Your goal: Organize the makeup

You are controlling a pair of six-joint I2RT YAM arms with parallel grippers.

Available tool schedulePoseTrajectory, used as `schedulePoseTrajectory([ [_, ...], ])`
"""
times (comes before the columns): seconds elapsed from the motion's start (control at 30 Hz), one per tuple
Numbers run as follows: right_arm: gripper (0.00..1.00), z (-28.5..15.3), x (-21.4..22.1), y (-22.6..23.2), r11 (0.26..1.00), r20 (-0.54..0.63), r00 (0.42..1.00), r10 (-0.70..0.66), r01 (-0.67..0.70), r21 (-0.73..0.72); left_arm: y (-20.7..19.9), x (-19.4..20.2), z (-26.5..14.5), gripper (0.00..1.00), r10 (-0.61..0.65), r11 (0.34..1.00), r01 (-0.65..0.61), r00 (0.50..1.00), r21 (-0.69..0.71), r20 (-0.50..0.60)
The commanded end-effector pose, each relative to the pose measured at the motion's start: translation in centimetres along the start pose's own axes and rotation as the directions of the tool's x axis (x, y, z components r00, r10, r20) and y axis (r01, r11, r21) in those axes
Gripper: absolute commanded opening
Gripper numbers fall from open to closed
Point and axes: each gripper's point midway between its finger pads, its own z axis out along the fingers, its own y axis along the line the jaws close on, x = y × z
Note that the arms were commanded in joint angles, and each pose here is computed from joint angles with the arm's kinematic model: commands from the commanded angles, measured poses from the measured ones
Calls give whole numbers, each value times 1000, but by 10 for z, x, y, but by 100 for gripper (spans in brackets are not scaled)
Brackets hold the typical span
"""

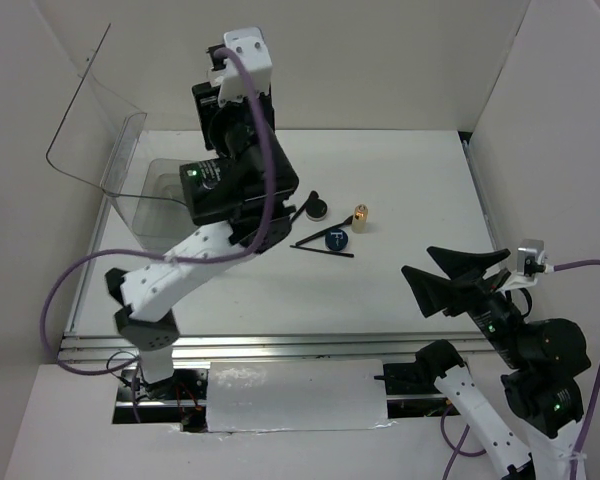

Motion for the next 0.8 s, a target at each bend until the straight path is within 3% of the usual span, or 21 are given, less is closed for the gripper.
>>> schedulePoseTrajectory([
  [0.0, 100, -5, -23, 6, 999, 51, 998, -30, 29, 14, 36, -36, -19, 0, -102, 989, 101, 995, 107, 2],
  [0.07, 100, -9, -30, 6, 999, 68, 997, -37, 35, 30, 46, -50, -22, 0, -164, 967, 154, 986, 202, 37],
  [0.2, 100, -14, -39, 7, 998, 78, 996, -43, 39, 49, 25, -32, -17, 0, -9, 973, -15, 995, 230, 104],
  [0.23, 100, -14, -40, 6, 998, 84, 996, -41, 36, 54, 16, -24, -2, 0, 39, 983, -57, 994, 176, 104],
  [0.27, 100, -14, -41, 7, 998, 87, 995, -38, 34, 53, 3, -22, 7, 0, -21, 982, 2, 995, 191, 97],
  [0.3, 100, -12, -39, 6, 998, 84, 996, -27, 23, 51, 13, -44, 17, 0, -126, 970, 102, 987, 223, 97],
  [0.33, 100, -10, -37, 5, 998, 77, 997, -22, 18, 54, -2, -2, 45, 0, 85, 970, -94, 995, 226, 49],
  [0.37, 100, -9, -36, 6, 999, 70, 997, -17, 14, 49, -27, -1, 49, 0, -68, 924, 65, 998, 376, -7],
  [0.4, 100, -8, -33, 5, 999, 58, 998, -16, 12, 53, -24, 18, 69, 0, -37, 938, 48, 999, 342, -40],
  [0.43, 100, -7, -32, 4, 998, 52, 999, -13, 10, 57, -17, 11, 70, 0, -76, 936, 80, 997, 344, -25],
  [0.47, 100, -6, -31, 3, 998, 46, 999, -14, 11, 60, -26, 43, 80, 0, -5, 941, 20, 999, 337, -45],
  [0.5, 100, -6, -30, 2, 998, 44, 999, -14, 11, 61, -20, 36, 84, 0, -47, 936, 57, 998, 348, -37],
  [0.57, 100, -3, -27, 0, 998, 38, 999, -11, 9, 64, -31, 63, 101, 0, -58, 917, 110, 988, 383, -144],
  [0.67, 100, 3, -21, -3, 998, 21, 1000, -7, 6, 67, -31, 96, 129, 0, -47, 955, 107, 976, 276, -214],
  [0.73, 100, 5, -19, -5, 997, 15, 1000, -17, 16, 73, -26, 83, 129, 0, -175, 942, 219, 967, 255, -185],
  [0.77, 100, 6, -17, -8, 997, 8, 1000, -18, 17, 79, -25, 103, 132, 0, -168, 946, 216, 964, 240, -204],
])
